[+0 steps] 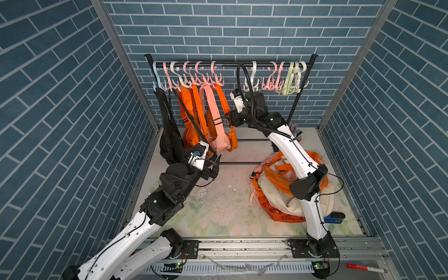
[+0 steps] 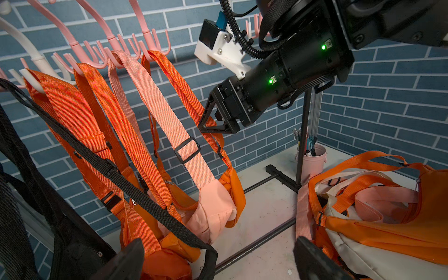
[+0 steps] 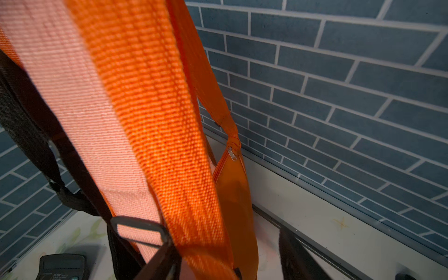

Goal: Take the bag off the hook
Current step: Pick up the bag from the hook.

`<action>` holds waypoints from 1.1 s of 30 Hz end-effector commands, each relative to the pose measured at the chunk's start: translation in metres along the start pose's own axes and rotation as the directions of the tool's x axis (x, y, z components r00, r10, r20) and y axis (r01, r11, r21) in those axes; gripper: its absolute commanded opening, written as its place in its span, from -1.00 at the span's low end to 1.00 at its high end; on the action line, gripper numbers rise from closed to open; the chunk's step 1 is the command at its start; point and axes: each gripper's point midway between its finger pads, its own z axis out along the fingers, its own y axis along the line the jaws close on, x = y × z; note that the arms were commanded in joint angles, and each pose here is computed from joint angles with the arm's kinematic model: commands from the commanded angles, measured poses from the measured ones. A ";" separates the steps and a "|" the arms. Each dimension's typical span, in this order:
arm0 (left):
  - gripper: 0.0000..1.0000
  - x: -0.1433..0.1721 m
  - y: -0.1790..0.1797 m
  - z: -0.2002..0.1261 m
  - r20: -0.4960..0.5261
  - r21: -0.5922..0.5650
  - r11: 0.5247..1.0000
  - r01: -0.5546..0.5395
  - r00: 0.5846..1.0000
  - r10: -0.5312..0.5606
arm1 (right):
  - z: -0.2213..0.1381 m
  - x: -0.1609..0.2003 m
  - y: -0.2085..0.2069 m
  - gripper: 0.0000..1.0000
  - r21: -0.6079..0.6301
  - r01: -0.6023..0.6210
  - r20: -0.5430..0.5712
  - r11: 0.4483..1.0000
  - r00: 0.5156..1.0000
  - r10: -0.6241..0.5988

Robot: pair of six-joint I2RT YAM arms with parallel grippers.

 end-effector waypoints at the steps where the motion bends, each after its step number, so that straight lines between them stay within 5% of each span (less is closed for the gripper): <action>1: 0.94 0.003 0.003 0.001 0.002 -0.014 1.000 -0.002 1.000 0.002 | 0.008 -0.010 0.002 0.18 0.009 0.009 0.052 1.000 0.999 -0.010; 7: 0.95 0.003 0.005 0.000 0.004 -0.027 1.000 -0.007 1.000 0.007 | 0.011 -0.017 0.000 -0.26 0.023 0.008 0.086 1.000 0.996 -0.010; 10: 0.95 0.003 0.006 -0.001 0.005 -0.028 1.000 -0.008 1.000 0.008 | 0.008 -0.021 0.002 -0.82 0.029 0.012 0.095 0.999 0.995 -0.015; 12: 0.95 0.001 0.006 -0.002 0.010 -0.029 1.000 -0.007 1.000 0.007 | 0.004 -0.023 0.002 -0.96 0.039 0.014 0.099 0.999 0.995 -0.018; 33: 0.95 -0.001 0.009 0.003 0.010 -0.014 0.998 0.059 0.998 -0.058 | -0.043 -0.031 -0.005 -1.00 0.101 0.015 0.100 0.995 0.995 -0.025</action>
